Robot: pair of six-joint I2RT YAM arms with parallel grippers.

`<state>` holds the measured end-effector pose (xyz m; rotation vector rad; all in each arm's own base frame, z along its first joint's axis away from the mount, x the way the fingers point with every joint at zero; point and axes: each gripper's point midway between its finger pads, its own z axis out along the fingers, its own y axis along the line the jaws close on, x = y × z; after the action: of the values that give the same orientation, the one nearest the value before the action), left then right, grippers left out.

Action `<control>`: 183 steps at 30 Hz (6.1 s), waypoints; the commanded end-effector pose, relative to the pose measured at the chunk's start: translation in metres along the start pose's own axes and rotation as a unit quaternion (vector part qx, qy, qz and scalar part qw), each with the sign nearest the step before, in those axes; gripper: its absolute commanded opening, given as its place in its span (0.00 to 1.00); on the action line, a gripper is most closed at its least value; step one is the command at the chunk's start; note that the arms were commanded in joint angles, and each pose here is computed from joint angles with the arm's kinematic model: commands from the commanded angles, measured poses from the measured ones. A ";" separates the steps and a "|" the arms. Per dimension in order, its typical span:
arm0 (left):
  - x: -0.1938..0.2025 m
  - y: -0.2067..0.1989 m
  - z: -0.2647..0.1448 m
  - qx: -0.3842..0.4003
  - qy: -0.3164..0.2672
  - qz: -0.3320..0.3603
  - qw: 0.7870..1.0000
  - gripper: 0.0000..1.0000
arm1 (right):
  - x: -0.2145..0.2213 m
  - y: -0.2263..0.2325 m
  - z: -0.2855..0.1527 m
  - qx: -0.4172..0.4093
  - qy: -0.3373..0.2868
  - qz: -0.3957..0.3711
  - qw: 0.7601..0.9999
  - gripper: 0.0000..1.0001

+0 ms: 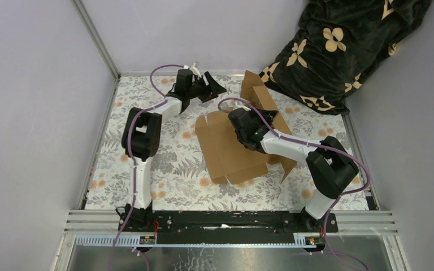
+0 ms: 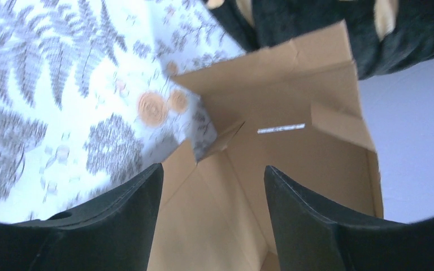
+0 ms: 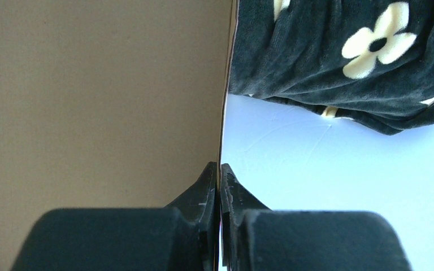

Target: Fold the paper box

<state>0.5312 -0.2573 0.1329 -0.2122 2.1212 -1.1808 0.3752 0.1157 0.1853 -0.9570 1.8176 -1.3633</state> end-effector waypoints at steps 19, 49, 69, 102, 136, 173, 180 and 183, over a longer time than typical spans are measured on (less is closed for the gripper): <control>-0.082 -0.010 0.103 0.120 -0.065 -0.025 0.990 0.75 | -0.006 -0.001 -0.006 -0.012 -0.044 0.068 0.997 0.00; 0.004 -0.020 0.138 0.165 -0.004 0.012 0.986 0.74 | 0.000 -0.003 -0.011 -0.014 -0.052 0.103 0.993 0.00; 0.014 -0.042 0.112 0.214 -0.002 0.041 0.976 0.72 | -0.002 0.009 -0.005 -0.009 -0.041 0.088 0.995 0.00; 0.040 -0.091 0.095 0.245 0.027 0.078 0.966 0.70 | 0.008 0.024 0.004 -0.015 -0.025 0.130 0.991 0.00; 0.077 -0.070 0.080 0.235 0.037 0.089 0.967 0.69 | 0.021 0.013 0.008 0.006 -0.003 0.162 0.987 0.00; 0.059 -0.048 0.012 0.342 -0.012 0.078 0.936 0.70 | 0.000 -0.003 -0.028 0.102 -0.030 0.051 0.993 0.00; 0.068 -0.045 0.014 0.340 -0.004 0.091 0.936 0.70 | -0.006 0.003 -0.028 0.093 -0.038 0.049 0.994 0.00; 0.072 -0.041 0.012 0.337 -0.006 0.094 0.937 0.70 | -0.010 0.005 -0.027 0.081 -0.042 0.055 0.994 0.00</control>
<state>0.4901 -0.3203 0.1180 0.1954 1.6377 -1.7028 0.3552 0.1294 0.1812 -0.8761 1.6275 -1.4307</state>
